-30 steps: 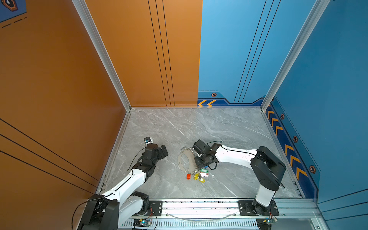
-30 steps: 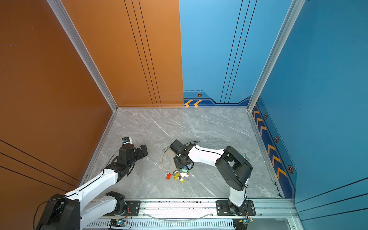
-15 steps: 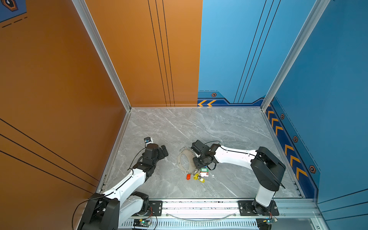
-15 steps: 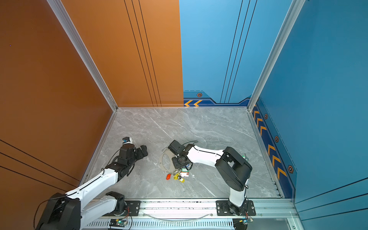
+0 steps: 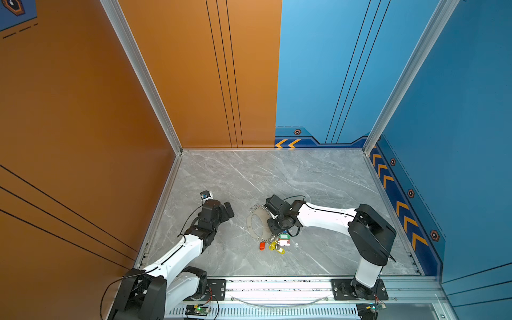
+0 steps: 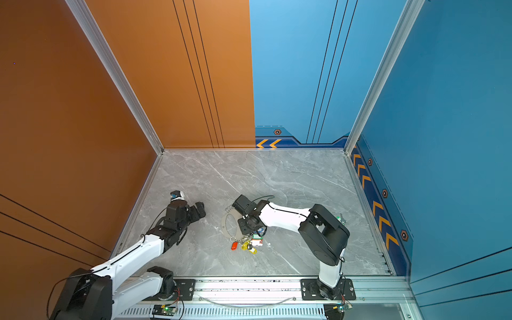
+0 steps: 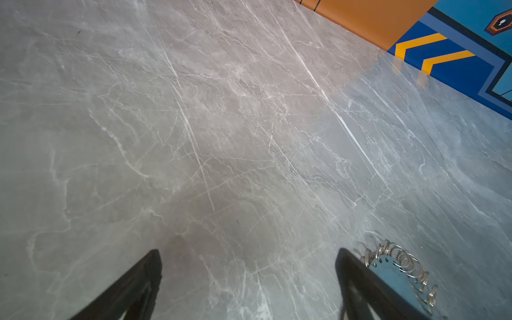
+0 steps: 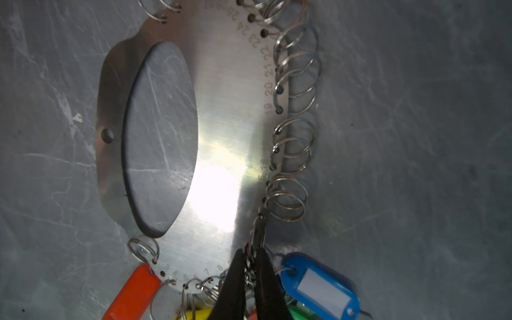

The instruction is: Put the keys on the keyring

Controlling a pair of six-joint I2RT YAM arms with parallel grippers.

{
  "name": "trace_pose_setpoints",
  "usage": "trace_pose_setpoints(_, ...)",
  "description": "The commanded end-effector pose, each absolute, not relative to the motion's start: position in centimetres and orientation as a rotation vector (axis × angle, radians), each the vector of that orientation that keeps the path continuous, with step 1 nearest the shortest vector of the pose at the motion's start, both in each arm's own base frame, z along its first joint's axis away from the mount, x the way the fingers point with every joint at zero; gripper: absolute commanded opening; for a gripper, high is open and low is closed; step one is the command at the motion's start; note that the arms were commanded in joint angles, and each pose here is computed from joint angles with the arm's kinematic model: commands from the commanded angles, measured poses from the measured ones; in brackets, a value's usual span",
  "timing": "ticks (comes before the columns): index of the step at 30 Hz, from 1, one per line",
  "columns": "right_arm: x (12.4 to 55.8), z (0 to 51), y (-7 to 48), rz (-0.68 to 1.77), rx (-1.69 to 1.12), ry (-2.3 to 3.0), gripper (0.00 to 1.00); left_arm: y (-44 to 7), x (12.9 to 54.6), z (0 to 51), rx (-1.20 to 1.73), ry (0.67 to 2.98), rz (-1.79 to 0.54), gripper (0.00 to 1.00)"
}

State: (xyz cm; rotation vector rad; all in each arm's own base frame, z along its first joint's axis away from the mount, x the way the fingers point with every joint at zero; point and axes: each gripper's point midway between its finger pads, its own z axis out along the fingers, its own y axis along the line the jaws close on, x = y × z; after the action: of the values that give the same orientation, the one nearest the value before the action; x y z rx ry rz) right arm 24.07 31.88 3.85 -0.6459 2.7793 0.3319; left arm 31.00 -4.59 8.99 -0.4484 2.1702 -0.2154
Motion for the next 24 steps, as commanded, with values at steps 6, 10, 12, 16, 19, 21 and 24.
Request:
trace_pose_setpoints(6,24.5,4.5,31.5,0.225,-0.688,2.741,0.14,-4.9,31.7,10.0,-0.446,2.151,-0.248,0.98)
trace_pose_setpoints(10,24.7,4.6,31.1,0.198,-0.677,2.732,0.16,-4.9,31.7,10.0,-0.447,2.151,-0.249,0.98)
trace_pose_setpoints(12,24.6,4.5,31.1,0.202,-0.679,2.736,0.16,-4.9,31.6,10.0,-0.446,2.152,-0.249,0.98)
trace_pose_setpoints(16,24.6,4.5,31.3,0.209,-0.684,2.737,0.16,-4.9,31.7,10.0,-0.446,2.151,-0.250,0.98)
trace_pose_setpoints(19,24.6,4.8,31.3,0.213,-0.681,2.732,0.17,-4.9,31.7,10.0,-0.448,2.151,-0.249,0.98)
trace_pose_setpoints(21,24.7,5.0,31.3,0.213,-0.679,2.725,0.19,-4.9,31.7,10.0,-0.446,2.152,-0.250,0.98)
trace_pose_setpoints(24,24.8,5.1,31.2,0.206,-0.673,2.720,0.19,-4.9,31.7,10.0,-0.446,2.150,-0.250,0.98)
